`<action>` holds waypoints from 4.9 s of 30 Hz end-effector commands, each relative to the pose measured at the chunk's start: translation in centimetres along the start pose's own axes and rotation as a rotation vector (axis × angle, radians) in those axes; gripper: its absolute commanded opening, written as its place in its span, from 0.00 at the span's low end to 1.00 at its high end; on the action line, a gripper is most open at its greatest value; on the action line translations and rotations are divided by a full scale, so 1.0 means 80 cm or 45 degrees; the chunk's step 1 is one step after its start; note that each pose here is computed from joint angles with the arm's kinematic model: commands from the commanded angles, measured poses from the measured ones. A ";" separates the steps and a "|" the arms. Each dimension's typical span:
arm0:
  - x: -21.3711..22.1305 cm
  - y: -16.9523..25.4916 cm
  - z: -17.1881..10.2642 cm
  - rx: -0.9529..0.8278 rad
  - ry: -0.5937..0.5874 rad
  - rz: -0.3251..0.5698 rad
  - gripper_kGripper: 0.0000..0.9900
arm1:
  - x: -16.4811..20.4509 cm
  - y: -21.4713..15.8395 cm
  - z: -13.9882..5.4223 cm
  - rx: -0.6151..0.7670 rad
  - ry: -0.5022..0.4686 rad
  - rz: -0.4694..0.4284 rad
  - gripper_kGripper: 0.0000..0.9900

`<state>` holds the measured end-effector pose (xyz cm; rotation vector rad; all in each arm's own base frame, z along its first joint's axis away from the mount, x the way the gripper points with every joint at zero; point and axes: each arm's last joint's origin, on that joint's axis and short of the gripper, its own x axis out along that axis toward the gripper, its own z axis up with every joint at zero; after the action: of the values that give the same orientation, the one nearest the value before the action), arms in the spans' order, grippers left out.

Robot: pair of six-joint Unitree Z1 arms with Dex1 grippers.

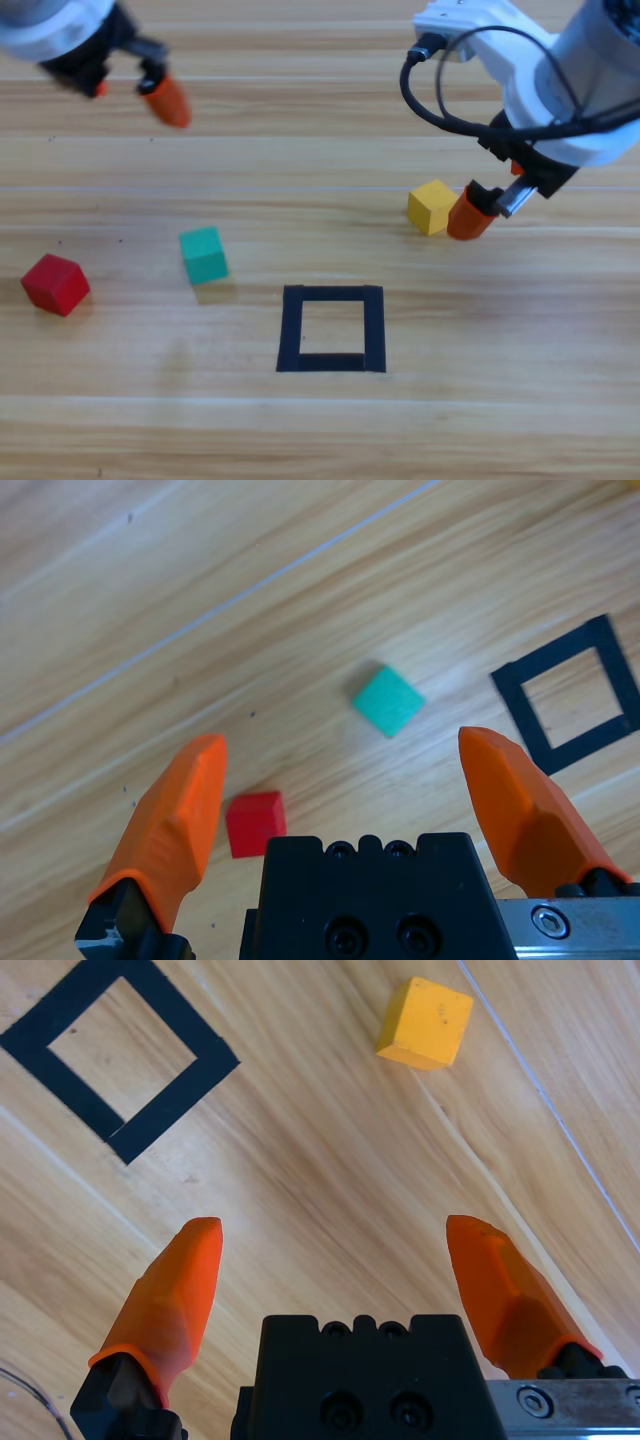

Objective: Stack the blocks in the rectangular block: red at the bottom, yellow in the middle, green on top

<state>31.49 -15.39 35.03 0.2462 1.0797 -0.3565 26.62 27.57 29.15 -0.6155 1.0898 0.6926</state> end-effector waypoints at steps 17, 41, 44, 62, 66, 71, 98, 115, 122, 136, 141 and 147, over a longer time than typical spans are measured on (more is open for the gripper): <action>0.115 0.104 -0.063 -0.317 0.477 0.145 1.00 | 0.147 -0.094 0.076 0.123 0.291 -0.045 1.00; 0.127 0.084 -0.098 -0.258 0.588 0.067 1.00 | 0.243 -0.104 0.102 0.130 0.465 0.042 0.84; 0.138 0.082 -0.096 -0.275 0.601 0.065 1.00 | 0.257 -0.103 0.101 0.129 0.493 0.049 0.82; 0.172 0.075 -0.106 -0.307 0.633 0.074 1.00 | 0.210 -0.099 0.093 0.165 0.549 0.202 0.00; 0.174 0.075 -0.107 -0.315 0.637 0.074 1.00 | 0.150 -0.095 0.089 0.201 0.506 0.272 0.00; 0.177 0.075 -0.107 -0.364 0.645 0.088 0.98 | 0.060 -0.091 0.068 0.249 0.432 0.267 0.00; 0.185 0.076 -0.108 -0.412 0.670 0.108 0.51 | 0.011 -0.051 -0.054 0.503 0.188 0.257 0.00; 0.129 0.014 -0.054 -0.425 0.521 0.140 0.04 | 0.002 -0.037 -0.058 0.755 0.202 0.159 0.00; 0.100 -0.046 -0.011 -0.439 0.485 0.106 0.00 | -0.003 -0.021 -0.054 0.774 0.193 0.131 0.01; 0.114 -0.180 0.026 -0.577 0.519 0.132 0.00 | 0.002 -0.021 -0.054 0.811 0.208 0.093 0.01; 0.139 -0.209 0.018 -0.631 0.573 0.142 0.00 | 0.003 -0.021 -0.054 0.809 0.212 0.092 0.01; 0.159 -0.234 0.012 -0.682 0.606 0.161 0.00 | 0.007 -0.021 -0.054 0.808 0.224 0.089 0.01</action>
<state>30.96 -32.74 26.16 -0.1150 1.5360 0.1003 26.97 23.60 25.50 -0.0865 1.4683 0.2888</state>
